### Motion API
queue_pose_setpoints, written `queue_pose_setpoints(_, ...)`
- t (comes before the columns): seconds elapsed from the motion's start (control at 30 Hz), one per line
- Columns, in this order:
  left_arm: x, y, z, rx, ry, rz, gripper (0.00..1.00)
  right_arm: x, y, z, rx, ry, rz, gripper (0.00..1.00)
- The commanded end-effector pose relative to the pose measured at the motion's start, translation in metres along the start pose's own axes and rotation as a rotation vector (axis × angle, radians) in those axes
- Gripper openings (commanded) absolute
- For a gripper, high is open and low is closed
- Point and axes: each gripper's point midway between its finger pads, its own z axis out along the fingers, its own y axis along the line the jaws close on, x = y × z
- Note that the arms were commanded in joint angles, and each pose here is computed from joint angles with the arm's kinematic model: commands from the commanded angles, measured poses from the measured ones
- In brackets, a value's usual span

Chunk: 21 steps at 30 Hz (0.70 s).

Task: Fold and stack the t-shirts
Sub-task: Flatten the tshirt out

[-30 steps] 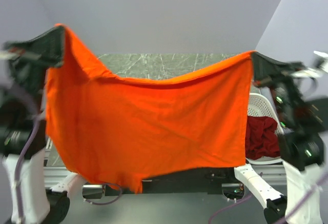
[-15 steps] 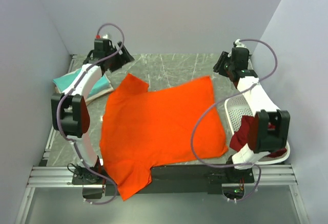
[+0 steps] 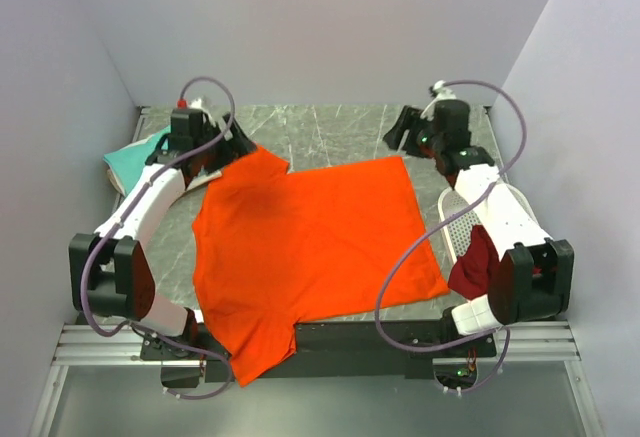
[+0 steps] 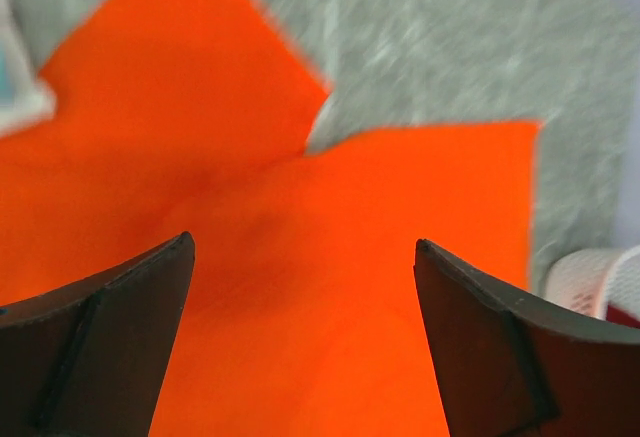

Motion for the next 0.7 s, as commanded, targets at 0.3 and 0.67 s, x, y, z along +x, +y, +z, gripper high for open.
queue_pose_setpoints(0.3,0.111,0.084,-0.003,-0.179,0.215,0.006,0.98,0.156,0.055,0.007,-0.118,0.323,0.145,0.69)
queue_pose_setpoints(0.67,0.138,0.131,0.032,-0.312,0.316,0.072,0.99,0.212,0.017,0.023,0.033,0.447,0.206,0.69)
